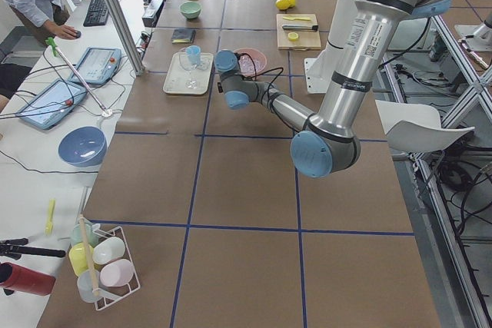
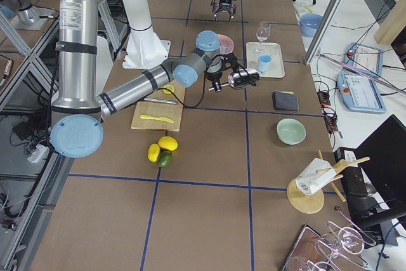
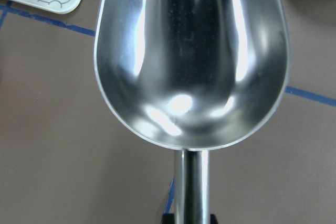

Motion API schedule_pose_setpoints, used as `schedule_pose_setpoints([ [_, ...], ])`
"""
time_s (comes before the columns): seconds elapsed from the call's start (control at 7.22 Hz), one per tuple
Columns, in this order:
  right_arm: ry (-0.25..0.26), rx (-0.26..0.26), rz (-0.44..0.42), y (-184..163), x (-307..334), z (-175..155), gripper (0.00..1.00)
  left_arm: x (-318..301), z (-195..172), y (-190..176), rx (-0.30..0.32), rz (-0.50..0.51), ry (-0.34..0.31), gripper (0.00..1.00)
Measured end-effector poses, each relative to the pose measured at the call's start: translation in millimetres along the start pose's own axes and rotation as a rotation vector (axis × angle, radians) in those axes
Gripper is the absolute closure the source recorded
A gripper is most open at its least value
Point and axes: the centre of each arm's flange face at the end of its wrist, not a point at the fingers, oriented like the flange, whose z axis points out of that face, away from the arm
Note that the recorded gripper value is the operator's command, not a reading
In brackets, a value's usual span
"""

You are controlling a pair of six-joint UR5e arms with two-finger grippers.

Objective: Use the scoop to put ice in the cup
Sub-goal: 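Lift the metal scoop with the right gripper toward the ice bowl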

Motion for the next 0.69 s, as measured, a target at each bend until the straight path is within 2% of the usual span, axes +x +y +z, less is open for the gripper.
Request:
schedule_pose_setpoints([
  [0.28,0.022,0.033,-0.06,-16.7,-9.1,-4.3,1.0,0.2,-0.2,-0.3,0.001,0.001,0.0,0.0],
  [0.42,0.053,0.037,-0.104,-26.0,-16.7,-3.1,1.0,0.3,-0.3,-0.4,0.001,0.001,0.0,0.0],
  [0.69,0.159,0.029,-0.201,-33.3,-40.6,14.3,1.0,0.2,-0.4,-1.6,0.002,0.001,0.0,0.0],
])
